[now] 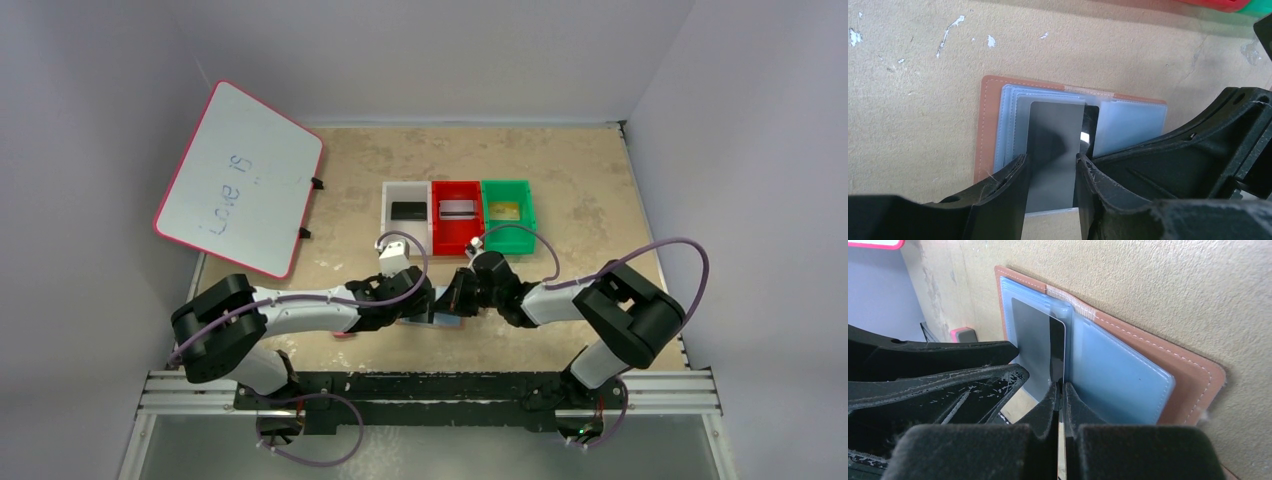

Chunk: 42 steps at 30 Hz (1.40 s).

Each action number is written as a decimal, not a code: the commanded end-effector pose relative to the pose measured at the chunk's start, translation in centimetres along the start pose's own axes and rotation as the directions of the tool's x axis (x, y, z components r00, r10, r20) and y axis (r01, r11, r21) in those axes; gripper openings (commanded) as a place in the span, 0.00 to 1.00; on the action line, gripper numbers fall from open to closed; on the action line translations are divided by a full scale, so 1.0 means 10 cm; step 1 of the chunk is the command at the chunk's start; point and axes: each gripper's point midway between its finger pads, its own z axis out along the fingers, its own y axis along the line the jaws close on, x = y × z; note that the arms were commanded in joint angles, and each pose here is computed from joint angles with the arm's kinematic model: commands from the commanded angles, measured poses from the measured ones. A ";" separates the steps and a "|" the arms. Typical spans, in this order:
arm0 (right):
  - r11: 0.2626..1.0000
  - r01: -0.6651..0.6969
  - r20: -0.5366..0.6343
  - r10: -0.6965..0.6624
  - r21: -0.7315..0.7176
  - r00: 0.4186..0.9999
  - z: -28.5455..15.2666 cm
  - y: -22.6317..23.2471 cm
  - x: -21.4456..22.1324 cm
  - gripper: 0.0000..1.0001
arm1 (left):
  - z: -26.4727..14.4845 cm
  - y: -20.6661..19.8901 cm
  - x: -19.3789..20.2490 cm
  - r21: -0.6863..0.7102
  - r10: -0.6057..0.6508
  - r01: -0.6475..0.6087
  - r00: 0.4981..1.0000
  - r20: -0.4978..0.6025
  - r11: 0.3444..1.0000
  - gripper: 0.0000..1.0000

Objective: Take the credit cards out of the card holder

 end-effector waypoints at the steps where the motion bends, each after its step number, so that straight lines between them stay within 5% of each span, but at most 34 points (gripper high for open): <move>1: 0.996 0.002 0.022 -0.004 0.092 1.000 -0.04 -0.16 -0.04 0.00 | 0.03 0.25 0.10 -0.092 0.026 -0.027 1.000 -0.017 0.995 0.38; 12: 0.997 -0.021 0.054 0.017 0.070 0.998 -0.09 -0.13 -0.08 0.00 | 0.01 0.28 0.12 -0.081 0.017 -0.019 1.000 -0.017 0.997 0.38; 18: 0.998 -0.056 0.081 0.055 0.007 0.995 -0.06 -0.01 -0.14 0.22 | 0.02 0.27 0.14 -0.080 0.022 -0.024 0.999 -0.026 0.997 0.36; 23: 0.998 -0.069 0.114 0.069 -0.003 0.991 -0.06 0.01 -0.20 0.28 | 0.01 0.28 0.15 -0.078 0.018 -0.020 0.999 -0.027 0.997 0.35; 42: 0.984 -0.108 0.066 0.118 -0.144 0.991 0.01 0.07 -0.10 0.08 | -0.04 0.23 0.07 -0.057 -0.006 0.006 1.000 -0.001 0.998 0.33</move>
